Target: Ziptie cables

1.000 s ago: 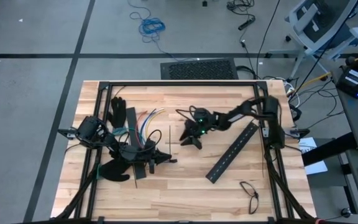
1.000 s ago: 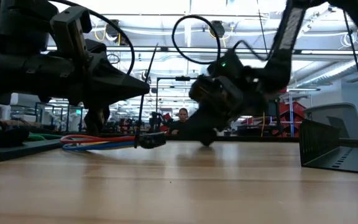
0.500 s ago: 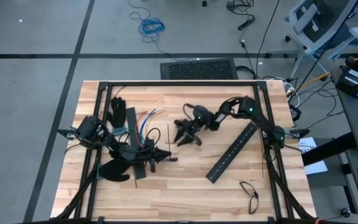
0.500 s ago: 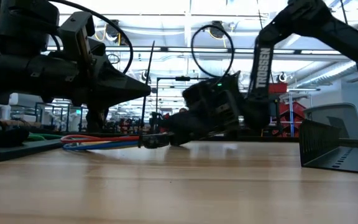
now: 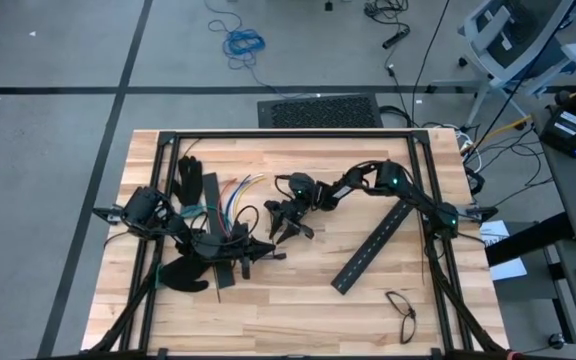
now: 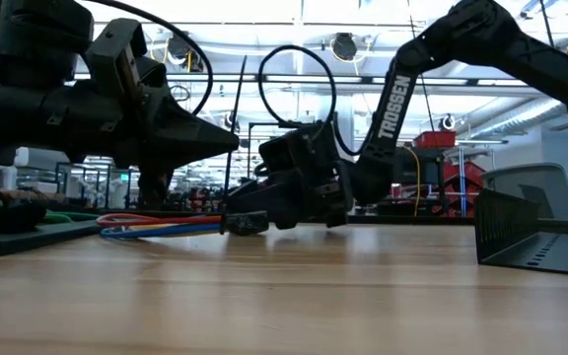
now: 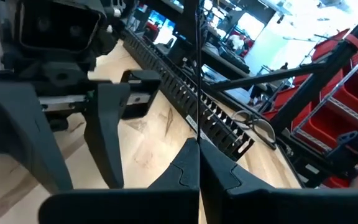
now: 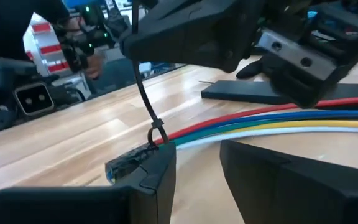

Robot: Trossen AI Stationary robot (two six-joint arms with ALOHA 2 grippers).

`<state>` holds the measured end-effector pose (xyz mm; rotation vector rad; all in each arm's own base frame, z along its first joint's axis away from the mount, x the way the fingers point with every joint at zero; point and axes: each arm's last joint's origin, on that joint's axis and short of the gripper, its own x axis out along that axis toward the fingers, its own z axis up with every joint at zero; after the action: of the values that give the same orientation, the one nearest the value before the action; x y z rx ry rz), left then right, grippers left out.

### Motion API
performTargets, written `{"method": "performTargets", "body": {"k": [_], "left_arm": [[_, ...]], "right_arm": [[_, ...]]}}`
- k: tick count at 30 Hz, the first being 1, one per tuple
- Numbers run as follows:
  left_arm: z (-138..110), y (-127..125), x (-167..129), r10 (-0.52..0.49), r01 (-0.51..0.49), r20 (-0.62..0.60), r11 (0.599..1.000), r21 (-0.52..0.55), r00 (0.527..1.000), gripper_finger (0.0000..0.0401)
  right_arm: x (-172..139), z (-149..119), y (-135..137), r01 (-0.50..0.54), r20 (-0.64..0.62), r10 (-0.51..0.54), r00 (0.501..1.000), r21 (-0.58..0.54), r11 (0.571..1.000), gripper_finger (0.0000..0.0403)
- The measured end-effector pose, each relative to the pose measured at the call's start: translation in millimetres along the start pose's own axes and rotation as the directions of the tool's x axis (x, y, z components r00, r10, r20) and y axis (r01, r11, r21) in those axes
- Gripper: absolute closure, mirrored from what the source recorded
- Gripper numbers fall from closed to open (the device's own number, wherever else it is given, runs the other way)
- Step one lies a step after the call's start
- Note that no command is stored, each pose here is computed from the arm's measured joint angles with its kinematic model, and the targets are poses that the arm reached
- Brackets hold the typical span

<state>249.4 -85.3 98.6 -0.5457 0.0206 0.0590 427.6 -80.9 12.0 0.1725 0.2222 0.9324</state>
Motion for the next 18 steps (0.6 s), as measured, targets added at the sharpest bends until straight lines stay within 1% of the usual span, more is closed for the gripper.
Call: {"method": "performTargets", "body": {"k": [6,8,11,14,18], "left_arm": [[-0.9,-1.5,0.0,-0.052,0.052,-0.033,0.999,0.003,0.998,0.0401],[-1.3,-2.0,-0.1,-0.068,0.069,-0.043,0.997,0.023,0.997,0.0401],[-1.4,-2.2,-0.1,-0.073,0.075,-0.046,0.997,0.026,0.996,0.0401],[-1.4,-2.2,-0.1,-0.075,0.077,-0.047,0.996,0.053,0.996,0.0401],[-1.4,-2.2,-0.1,-0.077,0.081,-0.049,0.994,0.072,0.996,0.0401]], "right_arm": [[15.5,4.7,2.6,-0.04,-0.005,0.04,0.999,-0.003,0.999,0.028],[19.7,5.3,4.1,-0.055,-0.007,0.055,0.998,0.001,0.999,0.028],[24.9,5.2,7.7,-0.094,-0.01,0.094,0.995,0.007,0.996,0.028],[32.1,5.0,12.0,-0.121,-0.015,0.121,0.993,0.004,0.993,0.028],[37.8,4.6,14.7,-0.112,-0.02,0.112,0.994,-0.01,0.994,0.028]]}}
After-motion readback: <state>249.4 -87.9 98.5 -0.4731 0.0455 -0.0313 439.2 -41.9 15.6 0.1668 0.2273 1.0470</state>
